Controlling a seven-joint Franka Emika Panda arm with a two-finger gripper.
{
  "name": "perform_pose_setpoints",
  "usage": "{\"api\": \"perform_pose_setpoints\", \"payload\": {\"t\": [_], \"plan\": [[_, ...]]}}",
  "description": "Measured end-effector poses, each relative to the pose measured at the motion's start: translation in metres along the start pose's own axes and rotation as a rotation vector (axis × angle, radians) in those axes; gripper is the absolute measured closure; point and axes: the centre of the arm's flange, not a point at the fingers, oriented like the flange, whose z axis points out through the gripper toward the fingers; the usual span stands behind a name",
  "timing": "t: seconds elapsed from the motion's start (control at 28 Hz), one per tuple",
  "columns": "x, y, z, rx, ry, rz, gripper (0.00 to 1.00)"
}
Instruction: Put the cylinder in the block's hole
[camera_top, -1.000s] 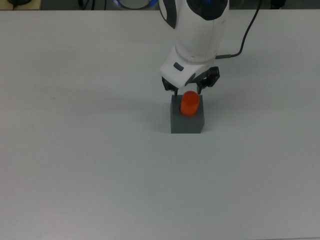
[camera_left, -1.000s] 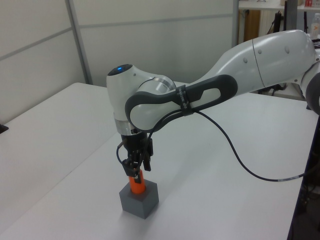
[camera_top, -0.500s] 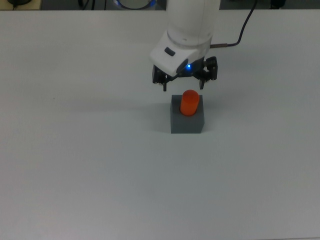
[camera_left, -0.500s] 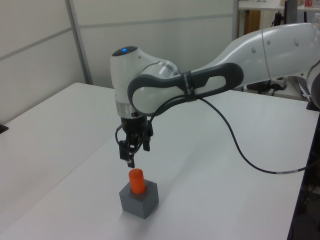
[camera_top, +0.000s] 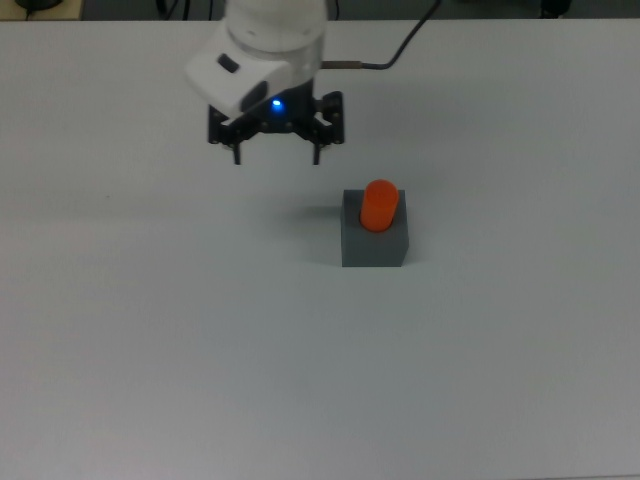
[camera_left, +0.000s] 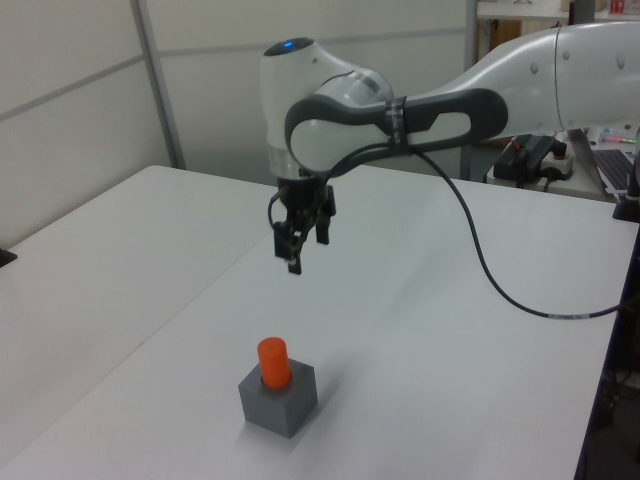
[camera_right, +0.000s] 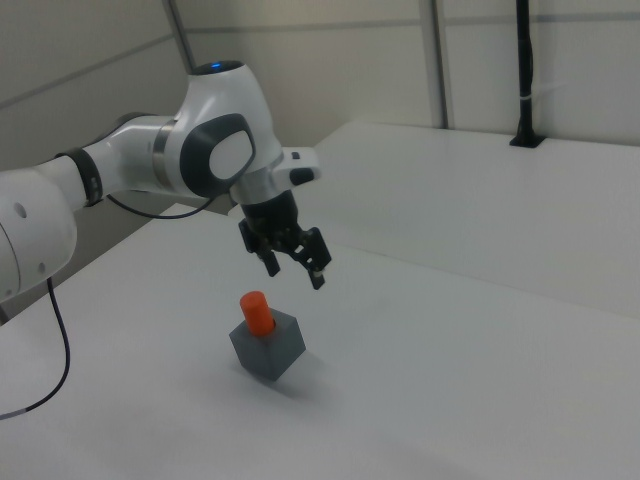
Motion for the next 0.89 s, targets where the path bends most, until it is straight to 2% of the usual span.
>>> {"api": "perform_pose_setpoints", "payload": {"t": [0.57,0.89], "plan": [[-0.001,0.050,0.008,-0.015,-0.016,0.027,0.00],[-0.001,0.057,0.011,-0.010,-0.021,0.027,0.00]]}}
